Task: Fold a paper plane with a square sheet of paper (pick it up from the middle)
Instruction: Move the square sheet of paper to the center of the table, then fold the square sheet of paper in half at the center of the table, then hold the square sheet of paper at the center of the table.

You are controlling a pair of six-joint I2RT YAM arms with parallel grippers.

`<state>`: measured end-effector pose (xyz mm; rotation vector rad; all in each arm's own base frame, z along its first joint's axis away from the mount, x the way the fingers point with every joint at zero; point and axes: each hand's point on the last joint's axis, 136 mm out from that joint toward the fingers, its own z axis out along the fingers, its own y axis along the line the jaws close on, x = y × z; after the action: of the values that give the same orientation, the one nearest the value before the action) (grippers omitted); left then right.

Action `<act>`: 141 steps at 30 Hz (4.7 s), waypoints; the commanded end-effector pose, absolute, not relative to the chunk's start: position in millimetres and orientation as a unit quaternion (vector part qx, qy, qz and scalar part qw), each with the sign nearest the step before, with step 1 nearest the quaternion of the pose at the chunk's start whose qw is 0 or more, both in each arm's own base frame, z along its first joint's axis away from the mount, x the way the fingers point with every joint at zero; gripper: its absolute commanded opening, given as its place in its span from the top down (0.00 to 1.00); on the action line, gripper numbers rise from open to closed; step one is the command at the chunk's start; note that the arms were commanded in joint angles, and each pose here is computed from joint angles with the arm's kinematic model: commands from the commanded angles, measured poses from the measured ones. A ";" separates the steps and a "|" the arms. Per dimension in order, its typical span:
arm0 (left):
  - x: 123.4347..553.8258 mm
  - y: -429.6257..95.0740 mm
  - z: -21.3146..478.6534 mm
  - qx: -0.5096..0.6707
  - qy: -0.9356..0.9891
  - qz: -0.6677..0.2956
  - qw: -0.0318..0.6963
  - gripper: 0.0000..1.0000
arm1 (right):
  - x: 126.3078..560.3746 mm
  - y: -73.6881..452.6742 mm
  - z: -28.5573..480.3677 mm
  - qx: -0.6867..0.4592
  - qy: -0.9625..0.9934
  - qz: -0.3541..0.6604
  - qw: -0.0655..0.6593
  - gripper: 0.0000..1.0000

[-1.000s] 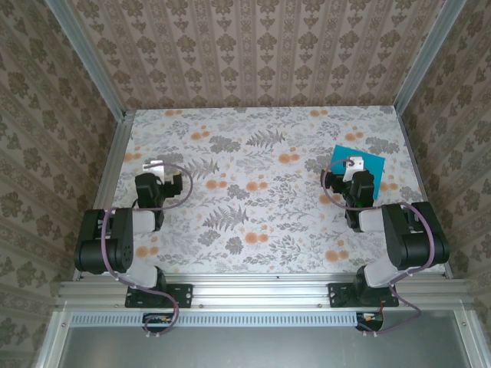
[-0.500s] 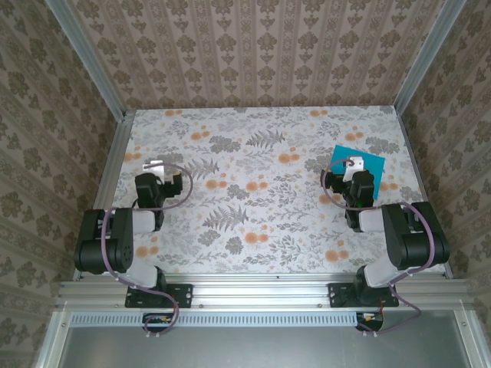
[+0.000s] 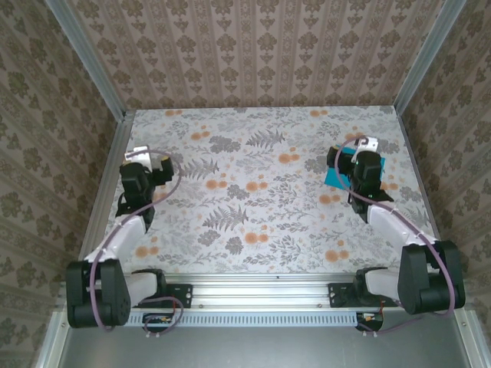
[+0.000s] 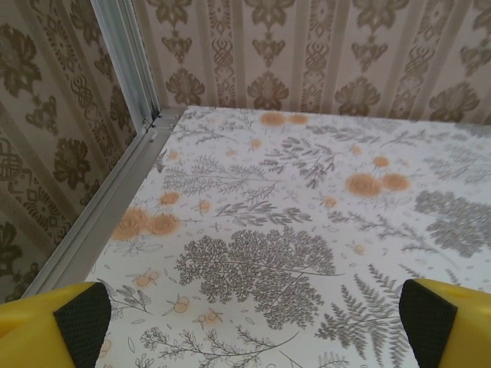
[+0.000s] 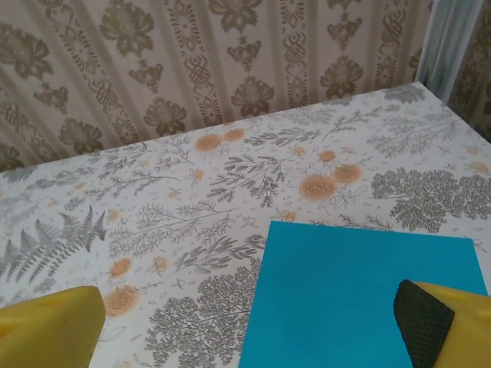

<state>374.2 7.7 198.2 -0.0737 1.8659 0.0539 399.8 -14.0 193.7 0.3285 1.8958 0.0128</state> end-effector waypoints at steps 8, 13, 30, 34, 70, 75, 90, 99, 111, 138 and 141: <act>329.5 -9.0 227.3 -0.064 0.845 -0.042 0.529 0.00 | 398.5 1.2 121.7 0.256 0.912 0.067 0.313 0.00; 325.6 -6.3 226.9 -0.104 0.854 -0.053 0.507 0.00 | 415.0 7.2 82.0 0.292 0.924 0.082 0.232 0.00; 325.6 -24.4 202.8 -0.100 0.878 -0.103 0.457 0.00 | 424.4 30.7 13.2 0.270 0.951 0.096 0.116 0.00; 326.6 -25.1 199.8 -0.105 0.878 -0.107 0.454 0.00 | 406.5 54.0 8.8 0.243 0.959 0.113 0.087 0.00; 317.0 -69.9 145.4 -0.105 0.907 -0.159 0.376 0.00 | 364.6 180.3 67.9 -0.061 0.995 0.008 0.083 0.00; 317.8 -73.6 142.6 -0.101 0.910 -0.158 0.369 0.00 | 367.3 185.4 46.2 -0.064 0.996 0.008 0.058 0.00; 322.4 -77.9 132.6 -0.094 0.919 -0.147 0.353 0.00 | 356.4 181.9 9.6 -0.097 0.995 -0.021 0.008 0.00; 323.5 -77.4 129.2 -0.096 0.922 -0.141 0.347 0.00 | 350.1 176.8 -9.3 -0.092 0.995 -0.034 -0.013 0.07; 322.0 -78.1 127.3 -0.094 0.924 -0.139 0.343 0.00 | 349.3 178.8 -12.7 -0.077 0.997 -0.013 -0.018 0.26; 302.4 -186.8 100.3 -0.106 0.894 -0.355 0.252 0.18 | 344.6 300.0 98.3 -0.034 0.916 0.399 0.035 0.70; 302.8 -202.5 96.0 -0.099 0.893 -0.365 0.244 0.25 | 346.2 293.5 76.0 -0.024 0.924 0.380 0.027 0.70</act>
<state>297.0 -183.3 86.1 -0.2595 2.4889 -0.8821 347.4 296.2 98.7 -0.1240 2.8076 1.1724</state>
